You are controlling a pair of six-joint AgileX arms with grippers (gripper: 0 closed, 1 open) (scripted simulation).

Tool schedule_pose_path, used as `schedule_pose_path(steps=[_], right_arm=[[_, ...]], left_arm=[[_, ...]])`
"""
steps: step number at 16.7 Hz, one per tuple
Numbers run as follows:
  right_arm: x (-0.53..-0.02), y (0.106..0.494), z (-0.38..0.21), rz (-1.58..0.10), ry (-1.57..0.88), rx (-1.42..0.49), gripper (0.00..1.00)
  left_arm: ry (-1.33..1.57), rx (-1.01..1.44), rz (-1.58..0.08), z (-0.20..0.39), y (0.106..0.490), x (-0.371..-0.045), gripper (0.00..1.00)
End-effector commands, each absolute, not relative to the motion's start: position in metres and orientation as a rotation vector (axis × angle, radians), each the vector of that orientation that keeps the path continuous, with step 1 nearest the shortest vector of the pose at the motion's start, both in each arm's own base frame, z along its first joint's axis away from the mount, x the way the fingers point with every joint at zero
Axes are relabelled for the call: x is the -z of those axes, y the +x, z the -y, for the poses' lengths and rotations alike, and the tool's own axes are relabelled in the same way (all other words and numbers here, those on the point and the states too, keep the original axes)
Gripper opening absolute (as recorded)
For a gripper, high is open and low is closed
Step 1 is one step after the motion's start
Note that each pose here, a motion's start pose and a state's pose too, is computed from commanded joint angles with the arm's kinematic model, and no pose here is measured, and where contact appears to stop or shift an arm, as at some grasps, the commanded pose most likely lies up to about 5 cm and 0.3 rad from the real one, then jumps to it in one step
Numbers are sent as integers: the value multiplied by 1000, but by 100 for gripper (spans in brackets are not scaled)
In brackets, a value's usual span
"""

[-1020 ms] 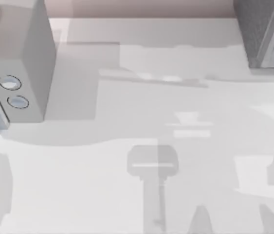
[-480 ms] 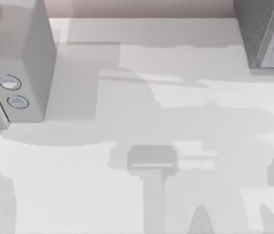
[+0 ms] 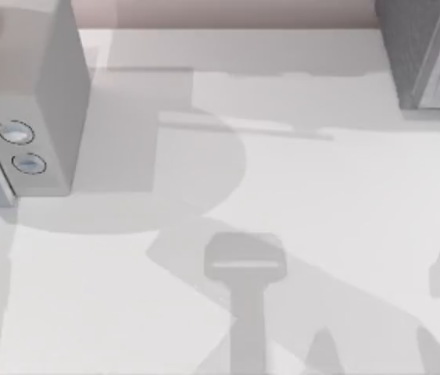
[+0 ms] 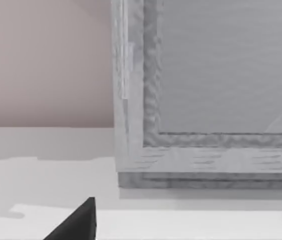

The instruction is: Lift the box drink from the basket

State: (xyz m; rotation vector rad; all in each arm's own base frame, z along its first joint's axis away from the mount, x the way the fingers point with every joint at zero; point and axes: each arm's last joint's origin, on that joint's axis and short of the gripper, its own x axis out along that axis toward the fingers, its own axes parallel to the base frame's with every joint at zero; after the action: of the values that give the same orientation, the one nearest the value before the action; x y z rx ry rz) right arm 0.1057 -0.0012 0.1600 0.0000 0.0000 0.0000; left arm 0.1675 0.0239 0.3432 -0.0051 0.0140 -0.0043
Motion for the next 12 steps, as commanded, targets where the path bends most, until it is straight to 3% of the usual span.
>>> schedule_pose_path(steps=[4,8,12], right_arm=[[-160,106,1,0,0,0,100],[-160,106,1,0,0,0,100],[-160,106,1,0,0,0,100]], left_arm=[[1,5,0,-8,124,-268,0],[2,3,3,-1,108,-199,0],[0,0,0,1,106,-162,0]])
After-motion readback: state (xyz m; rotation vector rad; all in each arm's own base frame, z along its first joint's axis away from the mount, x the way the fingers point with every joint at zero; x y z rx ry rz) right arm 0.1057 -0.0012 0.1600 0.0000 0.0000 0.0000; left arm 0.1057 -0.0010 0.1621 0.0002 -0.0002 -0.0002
